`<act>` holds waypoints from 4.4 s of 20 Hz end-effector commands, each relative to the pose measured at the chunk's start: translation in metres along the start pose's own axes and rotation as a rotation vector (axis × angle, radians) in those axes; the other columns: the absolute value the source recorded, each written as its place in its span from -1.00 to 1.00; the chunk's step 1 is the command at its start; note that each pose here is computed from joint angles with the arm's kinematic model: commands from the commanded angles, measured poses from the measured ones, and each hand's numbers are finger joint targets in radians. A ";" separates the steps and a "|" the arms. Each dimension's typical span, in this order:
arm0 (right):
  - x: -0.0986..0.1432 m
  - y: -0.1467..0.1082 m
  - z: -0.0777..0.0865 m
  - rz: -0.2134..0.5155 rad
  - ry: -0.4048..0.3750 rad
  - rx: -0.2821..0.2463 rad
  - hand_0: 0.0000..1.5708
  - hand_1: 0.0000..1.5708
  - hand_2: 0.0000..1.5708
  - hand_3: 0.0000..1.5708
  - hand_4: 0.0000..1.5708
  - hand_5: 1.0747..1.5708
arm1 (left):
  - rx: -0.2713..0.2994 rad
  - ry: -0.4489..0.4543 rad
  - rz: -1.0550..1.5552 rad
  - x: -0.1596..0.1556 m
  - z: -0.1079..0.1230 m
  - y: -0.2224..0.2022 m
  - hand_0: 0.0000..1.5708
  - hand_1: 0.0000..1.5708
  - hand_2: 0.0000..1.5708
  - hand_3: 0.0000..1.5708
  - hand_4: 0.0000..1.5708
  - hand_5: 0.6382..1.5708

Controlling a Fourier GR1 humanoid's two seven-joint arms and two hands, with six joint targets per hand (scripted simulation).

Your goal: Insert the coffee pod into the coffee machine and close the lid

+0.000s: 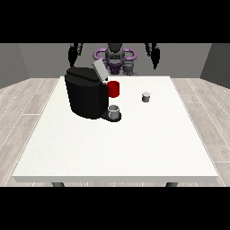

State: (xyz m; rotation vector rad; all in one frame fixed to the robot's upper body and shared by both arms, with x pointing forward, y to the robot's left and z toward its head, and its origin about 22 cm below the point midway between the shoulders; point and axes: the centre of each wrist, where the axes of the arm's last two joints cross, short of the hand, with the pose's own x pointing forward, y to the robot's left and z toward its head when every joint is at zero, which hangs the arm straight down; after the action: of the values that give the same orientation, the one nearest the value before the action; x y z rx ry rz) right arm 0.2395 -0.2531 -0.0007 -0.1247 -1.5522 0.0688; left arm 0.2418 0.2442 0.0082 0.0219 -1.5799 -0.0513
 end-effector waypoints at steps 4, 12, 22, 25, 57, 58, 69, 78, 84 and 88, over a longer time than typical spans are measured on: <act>-0.008 0.011 0.003 -0.067 0.004 0.006 -1.00 -1.00 -1.00 -1.00 -0.58 1.00 | -0.079 -0.035 0.007 0.011 -0.006 -0.015 -1.00 -1.00 -1.00 -1.00 -0.07 1.00; -0.018 0.014 0.007 -0.168 -0.088 -0.020 -1.00 -1.00 -1.00 -1.00 -0.56 1.00 | -0.173 -0.085 0.006 0.001 -0.021 0.000 -1.00 -1.00 -1.00 -1.00 -0.13 1.00; 0.009 0.015 -0.019 -0.174 -0.184 0.029 -1.00 -1.00 -1.00 -1.00 -0.48 1.00 | -0.097 0.002 -0.387 0.012 -0.052 0.054 -1.00 -1.00 -1.00 -1.00 -1.00 1.00; 0.000 0.026 -0.016 -0.145 -0.217 0.054 -1.00 -1.00 -1.00 -1.00 -0.49 1.00 | -0.109 0.015 -0.482 0.018 -0.065 0.060 -1.00 -1.00 -1.00 -1.00 -1.00 1.00; 0.023 0.018 -0.057 -0.119 -0.236 0.008 -1.00 -1.00 -1.00 -1.00 -0.51 1.00 | -0.170 0.250 -0.811 0.002 -0.118 0.124 -1.00 -1.00 -0.87 -1.00 -1.00 1.00; 0.027 0.020 -0.063 -0.119 -0.248 0.016 -1.00 -1.00 -1.00 -1.00 -0.50 1.00 | -0.170 0.230 -0.816 -0.007 -0.119 0.108 -1.00 -1.00 -0.76 -1.00 -1.00 1.00; 0.015 0.039 -0.061 -0.110 -0.218 0.025 -1.00 -1.00 -1.00 -1.00 -0.57 1.00 | -0.197 0.145 -0.946 -0.004 -0.131 0.079 0.50 0.50 0.53 0.38 -1.00 1.00; 0.006 0.027 -0.069 -0.120 -0.170 -0.001 -1.00 -1.00 -1.00 -1.00 -0.47 1.00 | -0.273 0.144 -0.983 -0.011 -0.130 0.062 0.69 0.69 0.69 0.47 -0.93 1.00; -0.012 0.029 -0.062 -0.140 -0.154 -0.020 -1.00 -1.00 -1.00 -1.00 -0.50 1.00 | -0.262 0.139 -0.986 -0.019 -0.129 0.051 0.45 0.45 0.59 0.49 -0.46 1.00; -0.024 0.018 -0.052 -0.141 -0.143 -0.031 -1.00 -1.00 -1.00 -1.00 -0.63 1.00 | -0.274 0.053 -0.922 -0.012 -0.134 0.052 0.98 0.98 0.94 0.82 -0.10 1.00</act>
State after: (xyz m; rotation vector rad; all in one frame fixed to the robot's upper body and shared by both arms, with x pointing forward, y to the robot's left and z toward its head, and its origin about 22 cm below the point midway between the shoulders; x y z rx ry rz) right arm 0.2996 -0.2350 -0.0131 -0.0252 -1.7133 -0.0376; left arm 0.3759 0.3106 0.0068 0.6247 -1.3449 -0.9768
